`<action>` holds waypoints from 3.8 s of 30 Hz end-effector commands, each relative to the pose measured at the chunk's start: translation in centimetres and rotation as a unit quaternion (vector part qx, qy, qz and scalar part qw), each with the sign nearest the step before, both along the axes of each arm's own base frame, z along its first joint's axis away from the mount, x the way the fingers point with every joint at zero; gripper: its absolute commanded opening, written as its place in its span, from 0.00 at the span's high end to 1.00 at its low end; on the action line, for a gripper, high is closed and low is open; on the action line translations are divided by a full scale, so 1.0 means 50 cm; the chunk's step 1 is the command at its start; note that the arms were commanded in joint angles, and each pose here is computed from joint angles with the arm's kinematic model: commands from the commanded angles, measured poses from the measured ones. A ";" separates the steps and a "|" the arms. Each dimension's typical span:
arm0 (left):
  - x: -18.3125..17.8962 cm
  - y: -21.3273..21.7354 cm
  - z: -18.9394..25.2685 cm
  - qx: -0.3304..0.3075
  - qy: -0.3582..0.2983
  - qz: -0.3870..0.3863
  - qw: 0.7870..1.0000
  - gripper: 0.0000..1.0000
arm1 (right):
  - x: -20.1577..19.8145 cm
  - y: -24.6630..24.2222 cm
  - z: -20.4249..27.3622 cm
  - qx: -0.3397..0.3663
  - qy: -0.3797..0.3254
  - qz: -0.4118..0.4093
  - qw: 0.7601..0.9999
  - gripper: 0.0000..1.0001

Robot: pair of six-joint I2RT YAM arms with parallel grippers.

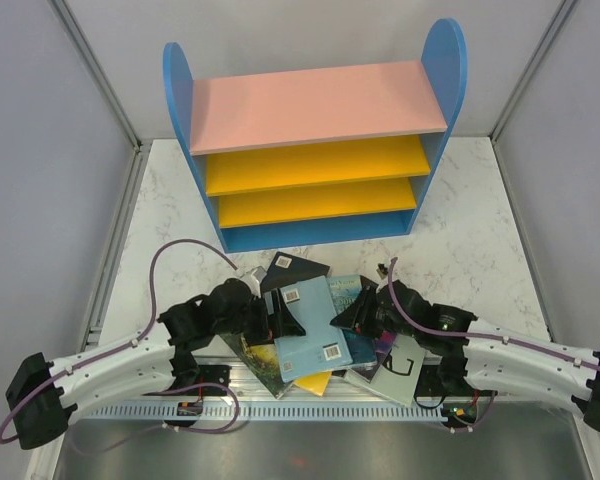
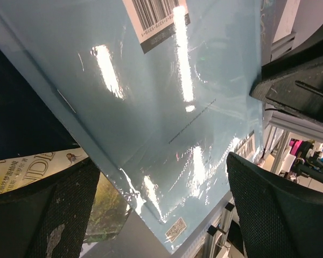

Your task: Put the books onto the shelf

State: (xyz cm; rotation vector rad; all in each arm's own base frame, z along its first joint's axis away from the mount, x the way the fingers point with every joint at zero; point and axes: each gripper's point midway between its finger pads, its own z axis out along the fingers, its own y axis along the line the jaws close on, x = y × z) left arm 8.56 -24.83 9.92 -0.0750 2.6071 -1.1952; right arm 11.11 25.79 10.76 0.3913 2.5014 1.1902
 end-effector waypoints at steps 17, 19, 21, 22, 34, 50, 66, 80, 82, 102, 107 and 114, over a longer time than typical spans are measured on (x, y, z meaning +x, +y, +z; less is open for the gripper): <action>0.016 -0.011 0.178 -0.255 -0.072 0.025 0.964 0.33 | -0.057 0.062 -0.064 -0.017 0.025 0.052 0.998 0.74; 0.011 -0.013 0.194 -0.273 -0.074 0.019 0.959 0.41 | -0.057 0.068 -0.058 -0.011 0.019 0.056 0.998 0.75; 0.007 -0.016 0.206 -0.286 -0.075 0.012 0.955 0.51 | -0.054 0.075 -0.050 0.002 0.013 0.057 0.998 0.75; 0.005 -0.017 0.212 -0.292 -0.076 0.009 0.953 0.55 | -0.056 0.073 -0.054 -0.001 0.015 0.057 0.998 0.75; 0.015 0.010 0.302 -0.280 -0.104 0.039 0.954 0.98 | -0.028 0.085 0.035 0.029 -0.037 0.046 0.998 0.10; 0.083 0.066 0.439 -0.343 -0.149 0.171 0.911 0.98 | -0.011 0.114 0.271 0.211 -0.073 0.011 0.975 0.02; 0.137 0.056 0.440 -0.370 -0.138 0.225 0.891 0.98 | 0.032 0.123 0.378 0.317 -0.082 -0.072 0.942 0.38; 0.165 0.028 0.422 -0.349 -0.120 0.235 0.899 0.98 | 0.073 0.092 0.472 0.350 -0.103 -0.138 0.921 1.00; 0.150 0.005 0.431 -0.340 -0.120 0.196 0.912 0.97 | 0.082 0.067 0.480 0.339 -0.117 -0.159 0.920 1.00; 0.130 -0.020 0.446 -0.258 -0.150 0.126 0.946 0.73 | 0.188 -0.107 0.572 0.286 -0.223 -0.267 0.893 1.00; 0.134 -0.037 0.470 -0.245 -0.160 0.107 0.950 0.72 | 0.229 -0.106 0.597 0.287 -0.240 -0.262 0.889 1.00; 0.148 -0.051 0.491 -0.241 -0.176 0.100 0.949 0.71 | 0.281 -0.139 0.585 0.306 -0.238 -0.278 0.879 1.00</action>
